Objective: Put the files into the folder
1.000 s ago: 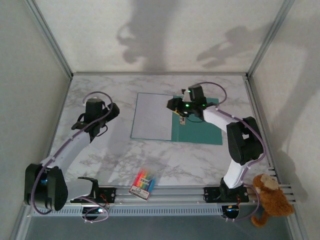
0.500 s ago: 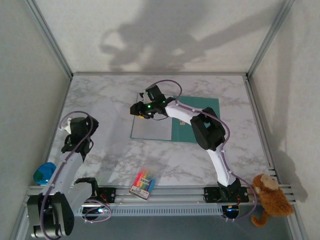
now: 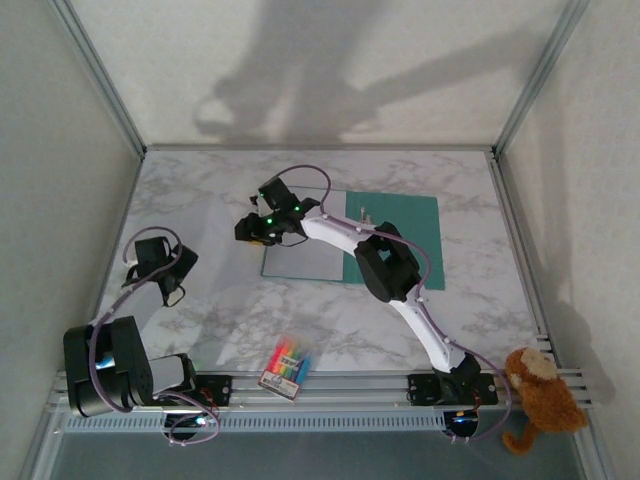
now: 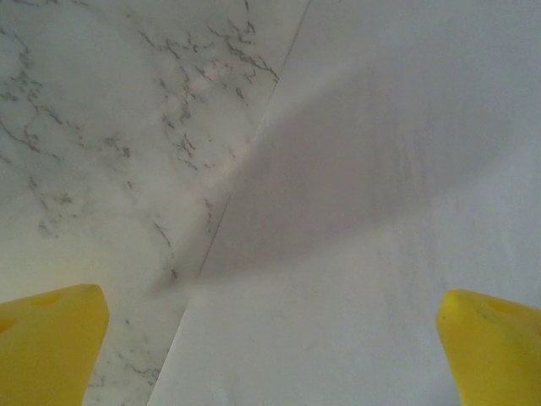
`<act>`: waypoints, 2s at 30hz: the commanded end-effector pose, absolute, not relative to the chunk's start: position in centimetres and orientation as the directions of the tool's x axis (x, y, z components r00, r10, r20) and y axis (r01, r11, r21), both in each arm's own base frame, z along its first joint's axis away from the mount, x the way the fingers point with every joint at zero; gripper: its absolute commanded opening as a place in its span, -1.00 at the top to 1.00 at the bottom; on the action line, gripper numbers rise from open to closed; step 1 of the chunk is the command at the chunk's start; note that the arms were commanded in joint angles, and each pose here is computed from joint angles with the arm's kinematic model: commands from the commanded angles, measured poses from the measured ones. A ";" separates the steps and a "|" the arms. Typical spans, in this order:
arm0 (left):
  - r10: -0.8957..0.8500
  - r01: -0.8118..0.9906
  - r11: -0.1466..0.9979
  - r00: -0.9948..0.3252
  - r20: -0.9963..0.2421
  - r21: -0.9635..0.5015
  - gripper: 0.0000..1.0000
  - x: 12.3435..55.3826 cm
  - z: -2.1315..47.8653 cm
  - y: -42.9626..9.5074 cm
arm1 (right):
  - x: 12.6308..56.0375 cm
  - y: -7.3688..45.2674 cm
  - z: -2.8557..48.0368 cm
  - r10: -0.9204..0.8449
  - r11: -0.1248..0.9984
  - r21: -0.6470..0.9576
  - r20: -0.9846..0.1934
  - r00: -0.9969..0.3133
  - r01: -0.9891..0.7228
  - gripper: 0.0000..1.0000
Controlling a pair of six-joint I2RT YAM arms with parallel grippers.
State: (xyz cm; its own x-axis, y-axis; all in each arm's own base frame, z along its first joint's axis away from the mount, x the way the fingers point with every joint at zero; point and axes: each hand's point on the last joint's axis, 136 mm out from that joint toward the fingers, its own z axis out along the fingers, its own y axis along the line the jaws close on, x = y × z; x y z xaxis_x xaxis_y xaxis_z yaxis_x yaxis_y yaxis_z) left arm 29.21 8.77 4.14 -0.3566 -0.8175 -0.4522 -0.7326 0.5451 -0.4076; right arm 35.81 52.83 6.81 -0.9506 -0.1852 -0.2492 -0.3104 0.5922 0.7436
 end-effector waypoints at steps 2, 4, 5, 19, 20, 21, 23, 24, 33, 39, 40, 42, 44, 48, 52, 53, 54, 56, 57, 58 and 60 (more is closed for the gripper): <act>-0.798 -0.691 0.581 -0.381 -0.467 -0.430 -0.99 30.7 5.1 9.0 | 36.0 52.9 5.5 -0.182 0.637 0.716 -0.221 -0.958 -0.286 0.09; -0.793 -0.675 0.595 -0.404 -0.456 -0.437 -0.99 30.9 4.9 8.7 | 35.9 53.3 5.1 -0.186 0.637 0.718 -0.211 -0.960 -0.282 0.10; -0.792 -0.664 0.600 -0.417 -0.445 -0.445 -0.99 31.1 4.8 8.4 | 35.8 53.3 4.9 -0.188 0.639 0.716 -0.208 -0.960 -0.280 0.10; -0.782 -0.647 0.621 -0.471 -0.408 -0.443 -0.99 31.6 3.6 8.1 | 34.9 54.1 3.3 -0.199 0.644 0.714 -0.189 -0.962 -0.274 0.10; -0.784 -0.649 0.619 -0.474 -0.401 -0.443 -0.99 31.5 3.3 8.0 | 34.8 54.2 3.2 -0.200 0.645 0.714 -0.188 -0.962 -0.274 0.10; -0.786 -0.651 0.617 -0.476 -0.395 -0.443 -0.99 31.6 3.1 7.9 | 34.8 54.2 3.1 -0.199 0.644 0.715 -0.187 -0.962 -0.273 0.10; -0.789 -0.648 0.614 -0.481 -0.382 -0.451 -0.99 31.6 2.8 7.7 | 34.6 54.4 3.0 -0.202 0.643 0.716 -0.185 -0.962 -0.273 0.11; -0.789 -0.644 0.613 -0.484 -0.377 -0.457 -0.98 31.6 2.7 7.5 | 34.6 54.4 3.0 -0.203 0.642 0.716 -0.185 -0.961 -0.274 0.11; -0.790 -0.641 0.613 -0.487 -0.373 -0.462 -0.96 31.4 2.6 7.3 | 33.9 54.5 2.0 -0.206 0.649 0.713 -0.169 -0.964 -0.264 0.11; -0.790 -0.638 0.613 -0.487 -0.371 -0.466 -0.96 31.4 2.7 7.2 | 33.1 55.0 1.4 -0.218 0.646 0.715 -0.161 -0.962 -0.266 0.11; -0.791 -0.638 0.612 -0.487 -0.371 -0.467 -0.96 31.3 2.7 7.2 | 33.0 55.1 1.5 -0.218 0.645 0.716 -0.162 -0.962 -0.267 0.11; -0.790 -0.634 0.613 -0.488 -0.371 -0.472 -0.96 31.3 2.9 7.1 | 32.7 55.2 1.4 -0.222 0.643 0.718 -0.159 -0.962 -0.267 0.11; -0.790 -0.630 0.612 -0.487 -0.372 -0.477 -0.96 31.3 3.1 7.0 | 32.5 55.4 1.4 -0.225 0.640 0.720 -0.158 -0.962 -0.268 0.11; -0.789 -0.626 0.614 -0.481 -0.382 -0.481 -0.95 31.4 3.7 7.1 | 32.0 55.7 1.2 -0.232 0.639 0.721 -0.152 -0.961 -0.268 0.12; -0.788 -0.629 0.615 -0.475 -0.391 -0.476 -0.95 31.2 4.1 7.2 | 31.2 55.9 0.9 -0.240 0.639 0.722 -0.141 -0.960 -0.265 0.12; -0.788 -0.628 0.616 -0.473 -0.396 -0.476 -0.96 31.2 4.3 7.3 | 31.1 56.0 1.0 -0.242 0.637 0.723 -0.141 -0.960 -0.267 0.12; -0.788 -0.630 0.616 -0.471 -0.398 -0.474 -0.96 31.2 4.3 7.3 | 31.1 56.0 1.1 -0.243 0.637 0.722 -0.143 -0.959 -0.269 0.12; -0.786 -0.631 0.618 -0.470 -0.402 -0.470 -0.96 31.1 4.4 7.4 | 31.3 56.0 1.5 -0.240 0.638 0.719 -0.155 -0.958 -0.276 0.12; -0.785 -0.630 0.618 -0.468 -0.405 -0.470 -0.96 31.1 4.5 7.4 | 31.3 56.0 1.7 -0.242 0.638 0.715 -0.163 -0.956 -0.284 0.12; -0.785 -0.631 0.618 -0.470 -0.403 -0.469 -0.96 31.1 4.5 7.4 | 31.5 56.0 1.8 -0.241 0.643 0.710 -0.170 -0.955 -0.289 0.12; -0.786 -0.633 0.617 -0.470 -0.401 -0.467 -0.96 31.0 4.4 7.4 | 31.6 56.0 2.2 -0.242 0.640 0.709 -0.179 -0.953 -0.296 0.12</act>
State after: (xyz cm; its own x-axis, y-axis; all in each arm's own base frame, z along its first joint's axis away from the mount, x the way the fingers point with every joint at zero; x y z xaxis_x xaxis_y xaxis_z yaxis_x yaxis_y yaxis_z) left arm 31.21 7.65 4.18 -0.4612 -0.7919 -0.4001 -0.6428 0.6091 -0.4645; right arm 33.29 55.94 4.06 -0.9546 -0.2094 -0.2120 -0.2968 0.6065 0.7376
